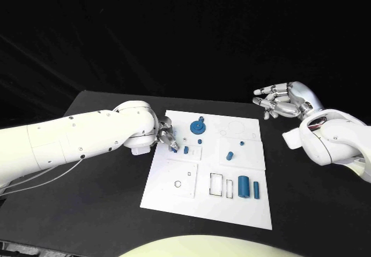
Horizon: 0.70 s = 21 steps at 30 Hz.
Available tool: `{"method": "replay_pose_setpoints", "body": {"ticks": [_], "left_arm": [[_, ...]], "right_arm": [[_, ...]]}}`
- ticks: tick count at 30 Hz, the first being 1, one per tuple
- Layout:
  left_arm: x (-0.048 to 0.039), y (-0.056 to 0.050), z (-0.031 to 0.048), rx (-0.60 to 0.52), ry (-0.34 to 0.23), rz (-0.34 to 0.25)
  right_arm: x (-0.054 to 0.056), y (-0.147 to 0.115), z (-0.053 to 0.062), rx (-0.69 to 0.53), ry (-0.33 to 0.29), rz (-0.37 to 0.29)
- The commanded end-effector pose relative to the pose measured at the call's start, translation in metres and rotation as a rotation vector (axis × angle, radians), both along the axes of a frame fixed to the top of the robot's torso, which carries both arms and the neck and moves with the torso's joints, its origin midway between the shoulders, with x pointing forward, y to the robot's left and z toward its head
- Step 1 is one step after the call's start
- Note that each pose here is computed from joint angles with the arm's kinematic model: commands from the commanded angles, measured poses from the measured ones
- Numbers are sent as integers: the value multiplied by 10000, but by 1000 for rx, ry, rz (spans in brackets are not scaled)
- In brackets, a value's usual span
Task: Assemble the parts on the task board
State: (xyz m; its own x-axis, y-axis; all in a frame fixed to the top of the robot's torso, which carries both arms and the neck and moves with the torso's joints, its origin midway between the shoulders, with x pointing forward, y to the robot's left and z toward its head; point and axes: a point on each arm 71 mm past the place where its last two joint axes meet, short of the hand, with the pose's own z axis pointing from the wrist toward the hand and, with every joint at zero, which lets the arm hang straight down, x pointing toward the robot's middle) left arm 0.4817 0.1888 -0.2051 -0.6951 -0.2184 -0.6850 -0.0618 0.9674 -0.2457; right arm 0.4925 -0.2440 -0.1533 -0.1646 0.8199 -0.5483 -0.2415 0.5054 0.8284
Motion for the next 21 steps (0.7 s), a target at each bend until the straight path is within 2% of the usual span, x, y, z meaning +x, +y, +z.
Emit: {"method": "replay_pose_setpoints", "body": {"ticks": [1,21], "left_arm": [[-51,-52,-83,13,34,-16],[-50,-48,-78,41,22,-35]], "right_arm": [[-6,15,6,-2,-8,16],[-7,10,6,-3,-7,16]]}}
